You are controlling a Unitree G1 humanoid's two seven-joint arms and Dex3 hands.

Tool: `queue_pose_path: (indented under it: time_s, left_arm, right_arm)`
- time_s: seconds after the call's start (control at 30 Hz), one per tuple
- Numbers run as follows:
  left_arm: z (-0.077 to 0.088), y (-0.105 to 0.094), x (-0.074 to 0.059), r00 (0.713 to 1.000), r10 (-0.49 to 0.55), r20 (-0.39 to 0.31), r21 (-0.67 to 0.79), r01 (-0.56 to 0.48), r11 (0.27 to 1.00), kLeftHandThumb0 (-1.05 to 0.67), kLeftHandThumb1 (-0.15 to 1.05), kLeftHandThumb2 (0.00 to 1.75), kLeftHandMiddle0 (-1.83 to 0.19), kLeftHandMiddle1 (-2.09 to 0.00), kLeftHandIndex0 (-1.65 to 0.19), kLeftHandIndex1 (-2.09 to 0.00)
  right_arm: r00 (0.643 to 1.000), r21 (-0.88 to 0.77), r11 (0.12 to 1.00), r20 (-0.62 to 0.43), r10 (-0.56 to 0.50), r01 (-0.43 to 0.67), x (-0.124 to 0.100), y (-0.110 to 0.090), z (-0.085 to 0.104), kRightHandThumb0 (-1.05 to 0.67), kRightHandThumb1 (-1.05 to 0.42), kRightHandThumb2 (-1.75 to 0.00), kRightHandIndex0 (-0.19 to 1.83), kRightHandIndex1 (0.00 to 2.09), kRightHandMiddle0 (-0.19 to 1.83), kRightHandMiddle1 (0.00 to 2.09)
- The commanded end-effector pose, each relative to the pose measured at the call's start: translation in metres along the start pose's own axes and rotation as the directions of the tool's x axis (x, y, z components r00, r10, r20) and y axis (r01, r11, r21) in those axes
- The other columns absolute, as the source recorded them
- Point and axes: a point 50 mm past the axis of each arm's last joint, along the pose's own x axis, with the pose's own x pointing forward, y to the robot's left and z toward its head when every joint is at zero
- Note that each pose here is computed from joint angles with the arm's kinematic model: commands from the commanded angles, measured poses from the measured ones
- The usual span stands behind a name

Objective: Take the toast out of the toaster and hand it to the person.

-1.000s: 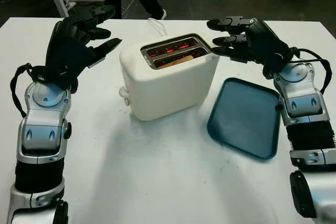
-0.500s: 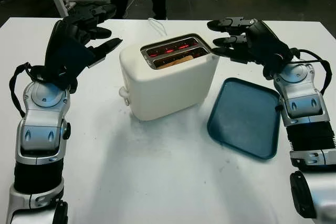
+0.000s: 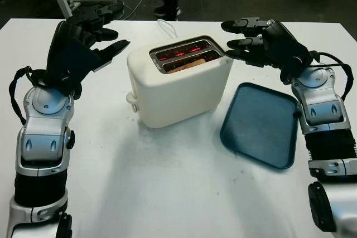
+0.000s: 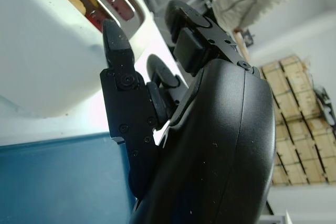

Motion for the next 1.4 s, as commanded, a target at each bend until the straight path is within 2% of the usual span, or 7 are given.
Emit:
queue_pose_path:
  time_s: [0.0, 0.9, 1.37]
  left_arm:
    - [0.0001, 0.0006, -0.0029, 1.0, 0.0, 0.001, 0.007, 0.0, 1.0, -0.39, 0.92, 0.05, -0.29, -0.94, -0.61, -0.1]
    - [0.0004, 0.0008, -0.002, 1.0, 0.005, 0.003, -0.006, -0.005, 1.0, -0.37, 0.92, 0.05, -0.28, -0.93, -0.59, -0.11]
    - [0.0004, 0.0, -0.0016, 1.0, 0.0, 0.006, -0.018, 0.0, 1.0, -0.38, 0.92, 0.04, -0.28, -0.94, -0.59, -0.13]
  right_arm:
    - [1.0, 0.024, 1.0, 0.006, -0.013, 0.012, -0.0019, -0.0003, -0.0031, -0.33, -0.92, -0.05, 0.66, 0.06, 0.61, 0.0]
    - [1.0, 0.015, 1.0, 0.015, -0.01, 0.009, -0.0018, 0.0002, -0.0029, -0.33, -0.92, -0.03, 0.72, 0.1, 0.63, 0.01]
    - [1.0, -0.018, 1.0, 0.0, -0.007, 0.007, -0.0015, 0.0, -0.0026, -0.32, -0.92, -0.05, 0.67, 0.08, 0.62, 0.0]
